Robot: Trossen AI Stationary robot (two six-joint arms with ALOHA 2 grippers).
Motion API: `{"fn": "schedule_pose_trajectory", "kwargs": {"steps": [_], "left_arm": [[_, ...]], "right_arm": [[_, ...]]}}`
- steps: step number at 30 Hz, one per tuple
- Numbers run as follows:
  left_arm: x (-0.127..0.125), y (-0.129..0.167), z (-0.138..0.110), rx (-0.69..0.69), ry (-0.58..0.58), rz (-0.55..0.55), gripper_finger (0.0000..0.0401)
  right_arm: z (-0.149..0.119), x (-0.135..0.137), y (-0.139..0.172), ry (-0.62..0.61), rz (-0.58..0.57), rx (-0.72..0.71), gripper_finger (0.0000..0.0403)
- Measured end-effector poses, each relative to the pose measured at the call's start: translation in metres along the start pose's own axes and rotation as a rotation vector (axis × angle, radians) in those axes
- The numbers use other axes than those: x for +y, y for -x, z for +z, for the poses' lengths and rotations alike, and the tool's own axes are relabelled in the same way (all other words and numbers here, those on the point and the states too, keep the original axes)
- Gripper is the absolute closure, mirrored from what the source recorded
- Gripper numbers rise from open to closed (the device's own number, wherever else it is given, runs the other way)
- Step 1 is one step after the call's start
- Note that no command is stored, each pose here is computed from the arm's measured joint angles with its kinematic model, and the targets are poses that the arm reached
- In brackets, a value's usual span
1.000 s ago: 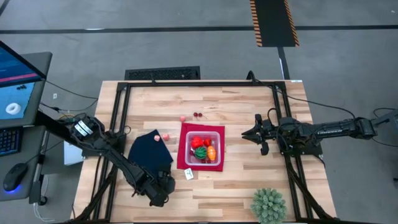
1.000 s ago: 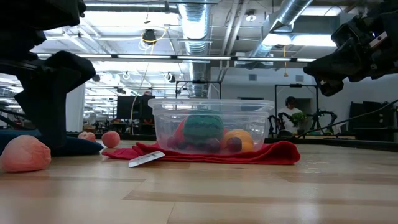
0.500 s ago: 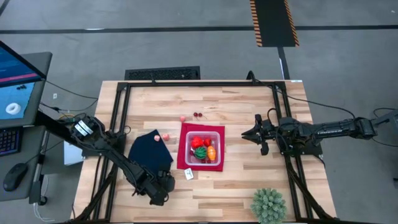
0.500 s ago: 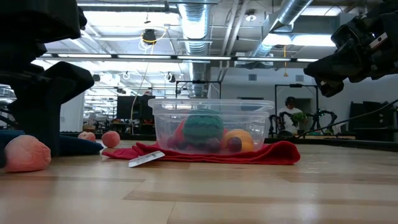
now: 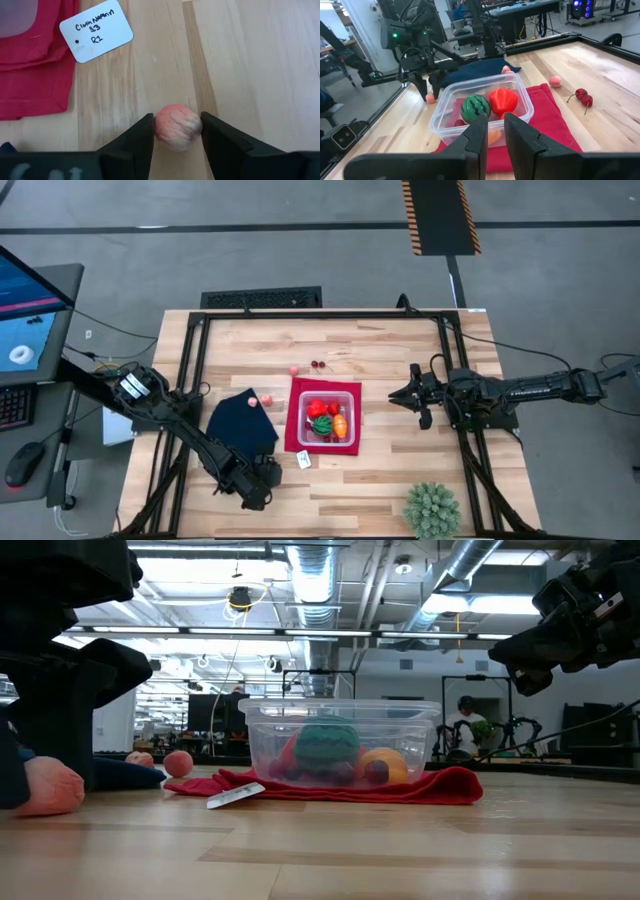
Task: Pick and placing Produce into tupperware
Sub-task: Put the peach in the transparent bin
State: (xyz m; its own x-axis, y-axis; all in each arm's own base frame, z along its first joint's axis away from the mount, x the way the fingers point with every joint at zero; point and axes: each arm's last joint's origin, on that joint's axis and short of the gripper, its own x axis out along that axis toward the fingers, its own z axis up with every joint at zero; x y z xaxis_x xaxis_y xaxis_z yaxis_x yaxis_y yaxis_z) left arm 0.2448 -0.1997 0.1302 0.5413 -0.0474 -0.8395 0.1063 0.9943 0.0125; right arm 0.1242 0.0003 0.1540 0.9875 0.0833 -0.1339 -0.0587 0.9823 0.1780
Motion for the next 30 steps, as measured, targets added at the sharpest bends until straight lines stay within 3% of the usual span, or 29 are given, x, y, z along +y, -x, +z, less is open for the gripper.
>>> {"fn": "schedule_pose_trajectory", "kwargs": {"steps": [30], "left_arm": [[0.0023, -0.0010, 0.0037, -0.031, 0.063, 0.015, 0.0261]], "right_arm": [[0.0001, 0.0000, 0.0000, 0.000, 0.000, 0.000, 0.0315]]}}
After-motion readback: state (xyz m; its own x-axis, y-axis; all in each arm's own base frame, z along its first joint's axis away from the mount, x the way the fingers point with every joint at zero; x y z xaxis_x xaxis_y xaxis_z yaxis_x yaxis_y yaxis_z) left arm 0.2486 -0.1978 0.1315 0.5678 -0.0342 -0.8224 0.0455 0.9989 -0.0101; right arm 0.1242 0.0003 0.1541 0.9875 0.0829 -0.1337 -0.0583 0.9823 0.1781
